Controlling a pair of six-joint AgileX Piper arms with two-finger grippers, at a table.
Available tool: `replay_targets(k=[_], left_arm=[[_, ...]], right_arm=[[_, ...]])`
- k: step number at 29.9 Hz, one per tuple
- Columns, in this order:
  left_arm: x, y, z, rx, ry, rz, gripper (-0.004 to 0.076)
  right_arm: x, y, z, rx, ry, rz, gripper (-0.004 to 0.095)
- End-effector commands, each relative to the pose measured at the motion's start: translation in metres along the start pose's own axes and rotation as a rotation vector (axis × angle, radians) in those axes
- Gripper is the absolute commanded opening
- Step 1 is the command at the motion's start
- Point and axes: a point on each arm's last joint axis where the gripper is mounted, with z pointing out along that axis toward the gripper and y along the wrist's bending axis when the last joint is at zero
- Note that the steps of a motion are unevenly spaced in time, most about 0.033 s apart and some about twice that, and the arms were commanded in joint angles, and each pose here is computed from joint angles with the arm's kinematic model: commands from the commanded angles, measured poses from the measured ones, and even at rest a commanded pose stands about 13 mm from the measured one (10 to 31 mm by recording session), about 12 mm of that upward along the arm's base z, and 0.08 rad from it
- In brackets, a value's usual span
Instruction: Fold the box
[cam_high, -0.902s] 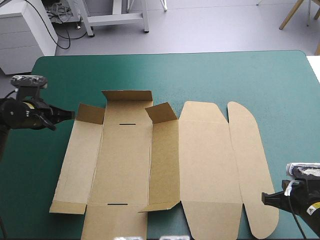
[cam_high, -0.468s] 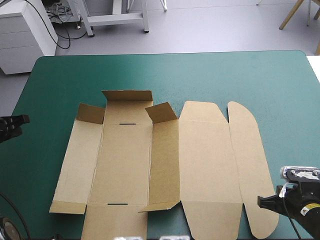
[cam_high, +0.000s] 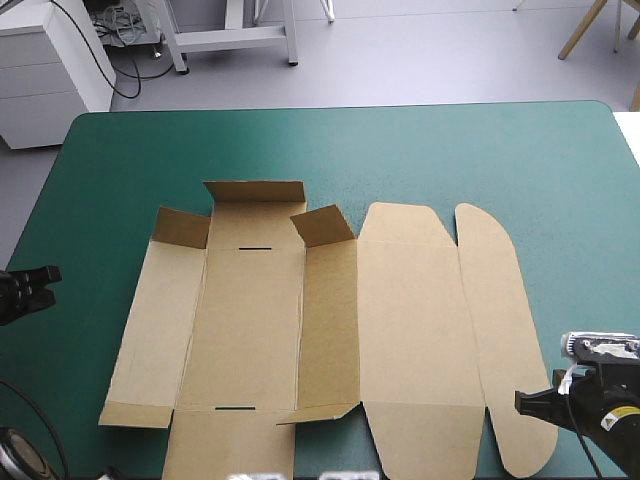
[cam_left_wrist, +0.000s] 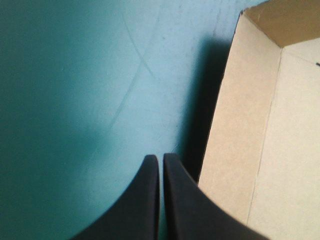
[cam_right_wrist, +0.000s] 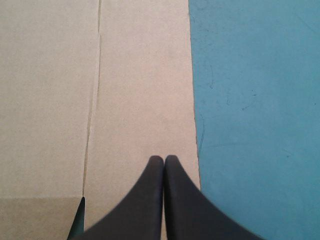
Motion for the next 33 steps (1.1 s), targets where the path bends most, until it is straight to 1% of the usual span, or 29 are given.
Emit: replay_targets(k=[1, 5, 7, 9, 13, 14, 16, 20, 26, 29, 33], left_arm=[[0.003, -0.008, -0.009, 0.032, 0.011, 0.049, 0.001], [0.004, -0.008, -0.009, 0.028, 0.016, 0.054, 0.0018], [0.004, -0.01, -0.008, 0.032, 0.02, 0.055, 0.0068], [0.004, -0.014, -0.006, 0.041, 0.031, 0.073, 0.0162], [0.006, -0.026, 0.003, 0.053, 0.075, 0.136, 0.0437], [0.007, -0.028, 0.006, 0.06, 0.085, 0.135, 0.0489], [0.011, -0.032, 0.013, 0.08, 0.109, 0.125, 0.0541], [0.021, -0.035, 0.027, 0.1, 0.152, 0.125, 0.0545], [0.044, -0.029, 0.051, 0.13, 0.227, 0.162, 0.0521], [0.057, -0.025, 0.065, 0.144, 0.233, 0.125, 0.051], [0.076, -0.028, 0.085, 0.224, 0.218, 0.113, 0.0503]], right_arm=[[-0.01, 0.0, -0.004, 0.005, -0.074, -0.003, -0.0019], [-0.01, 0.0, -0.004, 0.005, -0.074, -0.003, -0.0019], [-0.01, 0.0, -0.004, 0.005, -0.074, -0.003, -0.0019], [-0.01, 0.0, -0.004, 0.005, -0.074, -0.003, -0.0019], [-0.01, 0.0, -0.004, 0.005, -0.074, -0.003, -0.0019], [-0.01, 0.0, -0.004, 0.005, -0.074, -0.003, -0.0019], [-0.01, 0.0, -0.004, 0.005, -0.074, -0.003, -0.0019], [-0.01, 0.0, -0.004, 0.005, -0.074, -0.003, -0.0019], [-0.01, 0.0, -0.004, 0.005, -0.074, -0.003, -0.0019], [-0.01, 0.0, -0.004, 0.005, -0.074, -0.003, -0.0019], [-0.01, 0.0, -0.004, 0.005, -0.074, -0.003, -0.0019]])
